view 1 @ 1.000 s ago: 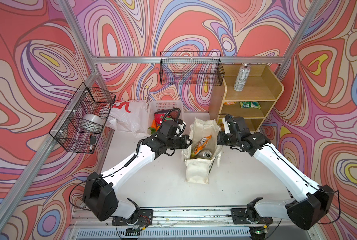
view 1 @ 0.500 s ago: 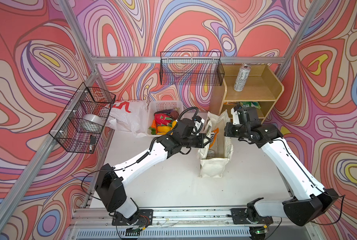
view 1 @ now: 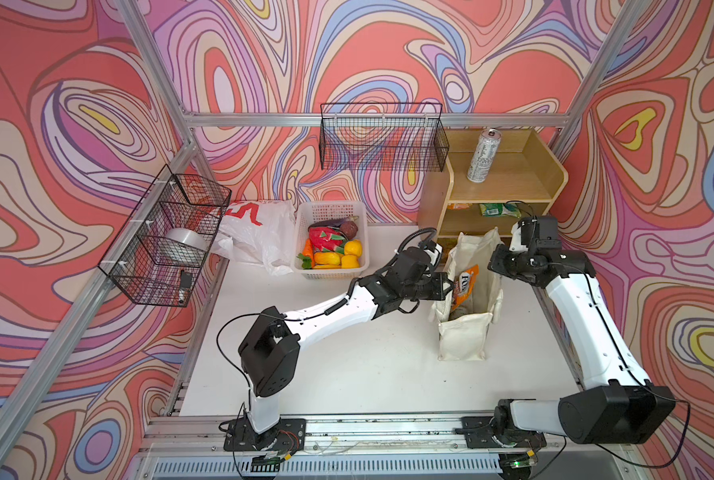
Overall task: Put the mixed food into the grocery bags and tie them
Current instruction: 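Slide the tote bag toward the shelf with both grippers holding its rims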
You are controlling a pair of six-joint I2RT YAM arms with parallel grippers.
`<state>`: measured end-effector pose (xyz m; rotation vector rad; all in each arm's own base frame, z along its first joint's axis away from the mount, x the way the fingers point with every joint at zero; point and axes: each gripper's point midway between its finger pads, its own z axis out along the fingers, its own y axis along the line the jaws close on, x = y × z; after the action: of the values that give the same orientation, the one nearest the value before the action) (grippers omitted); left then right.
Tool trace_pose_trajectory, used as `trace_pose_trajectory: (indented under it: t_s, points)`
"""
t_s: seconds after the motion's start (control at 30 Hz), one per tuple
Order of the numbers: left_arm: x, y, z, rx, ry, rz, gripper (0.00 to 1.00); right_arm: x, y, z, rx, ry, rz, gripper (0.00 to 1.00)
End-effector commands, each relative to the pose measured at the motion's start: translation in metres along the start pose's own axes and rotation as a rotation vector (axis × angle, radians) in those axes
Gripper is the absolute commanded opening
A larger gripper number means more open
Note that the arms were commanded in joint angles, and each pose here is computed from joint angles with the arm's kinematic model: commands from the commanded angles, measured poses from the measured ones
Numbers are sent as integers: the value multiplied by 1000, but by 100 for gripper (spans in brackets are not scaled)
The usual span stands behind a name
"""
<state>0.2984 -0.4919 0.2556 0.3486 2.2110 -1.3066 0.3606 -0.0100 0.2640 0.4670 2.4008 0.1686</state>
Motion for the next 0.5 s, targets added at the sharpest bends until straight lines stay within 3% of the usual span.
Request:
trace_pose_trajectory:
  t_s: [0.0,0.17,0.33,0.37,0.47]
  points:
    - [-30,-44,5,108,-120,0,0,-29,3,-4,-3,-96,-31,0]
    - [-32,-39,27,70,-183,-23,0,-25,-23,13,102,-84,-36,0]
    - [-31,-38,42,51,-161,0,0,-21,-31,18,124,-70,-37,0]
    - [-32,-38,43,48,-157,8,0,-20,-31,18,121,-68,-37,3]
    - [-33,-40,42,51,-155,36,16,-16,-30,17,111,-61,-36,18]
